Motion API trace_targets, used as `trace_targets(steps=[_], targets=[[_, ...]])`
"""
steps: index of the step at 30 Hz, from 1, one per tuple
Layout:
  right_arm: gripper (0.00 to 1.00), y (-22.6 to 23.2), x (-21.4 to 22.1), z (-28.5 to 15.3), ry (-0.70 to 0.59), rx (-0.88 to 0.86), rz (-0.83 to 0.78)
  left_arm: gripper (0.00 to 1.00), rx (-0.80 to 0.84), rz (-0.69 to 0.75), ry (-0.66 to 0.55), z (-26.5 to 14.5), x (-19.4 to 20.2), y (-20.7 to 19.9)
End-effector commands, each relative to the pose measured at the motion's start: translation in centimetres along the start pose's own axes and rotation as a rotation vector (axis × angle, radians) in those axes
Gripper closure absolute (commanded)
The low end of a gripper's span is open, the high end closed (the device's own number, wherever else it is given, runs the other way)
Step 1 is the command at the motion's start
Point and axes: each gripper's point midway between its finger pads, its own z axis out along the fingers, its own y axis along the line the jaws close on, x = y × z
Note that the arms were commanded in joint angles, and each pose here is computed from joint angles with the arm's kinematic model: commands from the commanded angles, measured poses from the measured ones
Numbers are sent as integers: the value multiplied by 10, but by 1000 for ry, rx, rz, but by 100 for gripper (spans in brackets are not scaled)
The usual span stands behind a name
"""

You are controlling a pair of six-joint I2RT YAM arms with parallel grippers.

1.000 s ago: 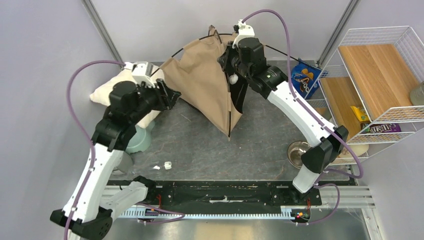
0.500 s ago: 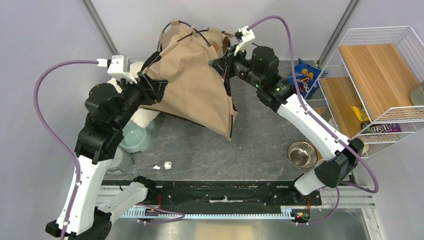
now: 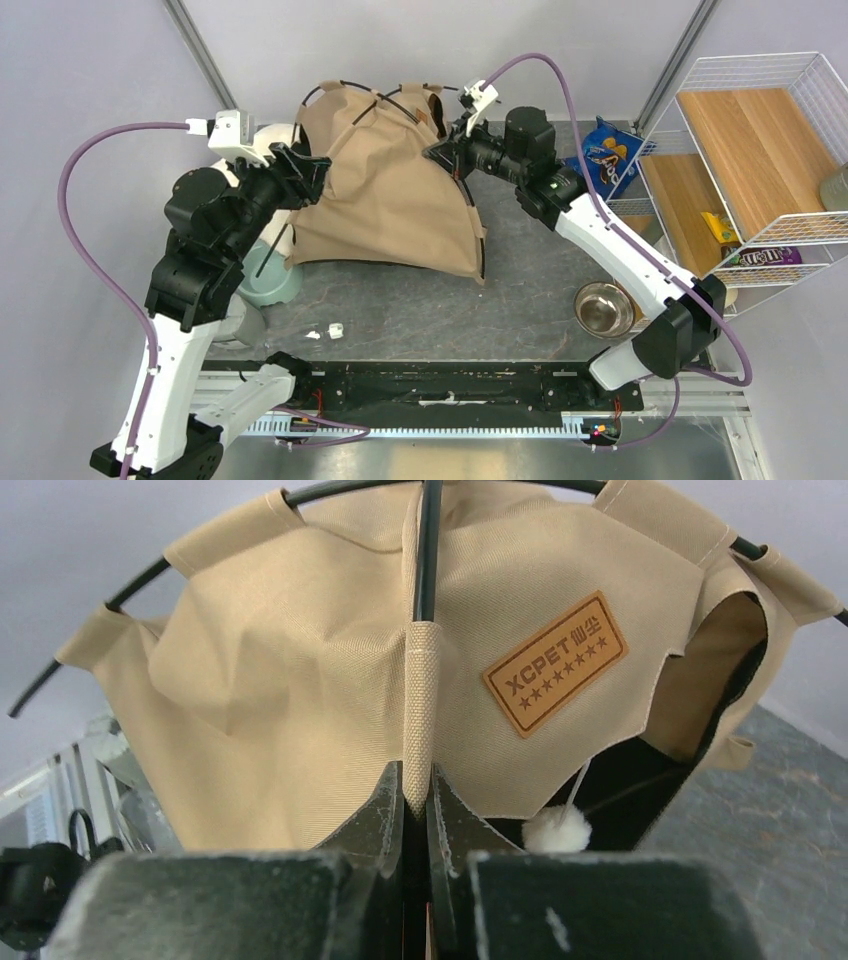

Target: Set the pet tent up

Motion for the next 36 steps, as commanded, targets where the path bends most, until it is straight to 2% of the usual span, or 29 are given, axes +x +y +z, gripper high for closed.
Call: trace_targets(steps=[1, 5, 10, 13, 15, 17, 20, 23, 27, 33, 36], targets=[[100, 1, -6, -30, -21, -13, -82, 38, -20, 7, 19, 3, -1, 3], [100, -14, 35, -56, 111, 30, -36, 37, -34, -1, 95, 15, 18, 6], [85, -17, 55, -87, 163, 101, -25, 37, -15, -13, 222, 31, 52, 5], [62, -19, 56, -98, 181, 138, -20, 36, -11, -23, 284, 40, 68, 5], [41, -19, 49, -103, 171, 162, -14, 36, -24, -24, 306, 44, 75, 8], [32, -18, 36, -107, 139, 182, 10, 37, -38, -28, 321, 47, 80, 11], [29, -14, 9, -113, 88, 219, 83, 37, -61, -32, 326, 47, 83, 14], [29, -14, -17, -118, 30, 265, 157, 37, -146, -22, 291, 44, 73, 28], [28, -8, -49, -122, -62, 278, 270, 36, -181, -15, 247, 35, 59, 33], [33, 37, -69, -77, -129, 38, 586, 36, -224, -14, 193, 17, 38, 38], [35, 78, -60, -42, -94, -41, 622, 36, -246, -4, 161, 5, 25, 40]])
